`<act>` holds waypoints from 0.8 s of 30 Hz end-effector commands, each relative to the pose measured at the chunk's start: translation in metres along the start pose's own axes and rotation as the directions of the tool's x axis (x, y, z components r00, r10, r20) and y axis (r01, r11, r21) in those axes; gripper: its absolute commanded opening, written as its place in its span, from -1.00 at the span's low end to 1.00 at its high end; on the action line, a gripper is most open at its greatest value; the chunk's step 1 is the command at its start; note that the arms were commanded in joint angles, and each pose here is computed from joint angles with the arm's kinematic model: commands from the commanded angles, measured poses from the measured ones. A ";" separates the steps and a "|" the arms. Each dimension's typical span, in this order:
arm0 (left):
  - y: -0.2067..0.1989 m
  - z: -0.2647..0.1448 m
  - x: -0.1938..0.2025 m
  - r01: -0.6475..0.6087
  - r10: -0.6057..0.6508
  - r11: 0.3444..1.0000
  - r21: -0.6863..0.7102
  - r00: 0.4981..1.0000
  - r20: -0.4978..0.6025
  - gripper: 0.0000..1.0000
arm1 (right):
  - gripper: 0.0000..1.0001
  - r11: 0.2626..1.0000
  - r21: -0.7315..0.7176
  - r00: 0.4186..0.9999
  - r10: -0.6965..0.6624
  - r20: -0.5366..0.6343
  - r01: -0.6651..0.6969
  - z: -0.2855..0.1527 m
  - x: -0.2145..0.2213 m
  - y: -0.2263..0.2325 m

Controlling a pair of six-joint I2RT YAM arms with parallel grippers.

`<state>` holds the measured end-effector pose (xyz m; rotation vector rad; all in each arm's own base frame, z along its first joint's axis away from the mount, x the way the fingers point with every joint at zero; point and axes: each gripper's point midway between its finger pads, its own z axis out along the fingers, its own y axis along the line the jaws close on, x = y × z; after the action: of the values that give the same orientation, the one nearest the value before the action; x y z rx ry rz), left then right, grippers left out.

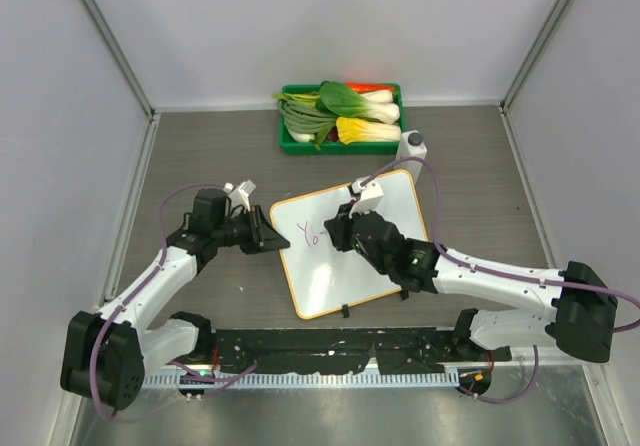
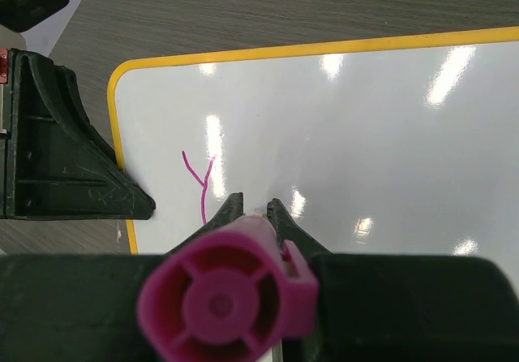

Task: Write a sentence on the whiteboard
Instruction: Write on the whiteboard at the whiteboard stand.

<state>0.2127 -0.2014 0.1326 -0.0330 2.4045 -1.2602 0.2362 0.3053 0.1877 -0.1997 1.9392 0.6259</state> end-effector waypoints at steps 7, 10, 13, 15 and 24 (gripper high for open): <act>-0.006 0.000 -0.004 -0.022 0.022 1.000 0.010 1.000 0.006 -0.92 | -0.98 1.000 0.000 0.998 0.028 0.050 -0.028 -0.005 -0.017 0.000; -0.005 0.000 -0.003 -0.020 0.020 1.000 0.008 1.000 0.005 -0.92 | -0.98 0.999 -0.008 0.998 0.031 0.057 -0.031 -0.005 -0.018 0.001; -0.005 0.001 -0.003 -0.021 0.021 1.000 0.006 1.000 0.005 -0.92 | -0.98 0.999 -0.022 0.998 0.033 0.059 -0.032 -0.004 -0.018 0.004; -0.005 0.001 -0.003 -0.021 0.021 1.000 0.007 1.000 0.004 -0.92 | -0.98 0.999 -0.025 0.998 0.032 0.055 -0.031 -0.002 -0.018 0.006; -0.005 0.001 -0.003 -0.022 0.022 1.000 0.007 1.000 0.002 -0.92 | -0.98 0.999 -0.015 0.998 0.030 0.050 -0.029 0.001 -0.015 0.005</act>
<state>0.2124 -0.2017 0.1325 -0.0316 2.4053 -1.2611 0.2356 0.3055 0.1878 -0.2036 1.9394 0.6330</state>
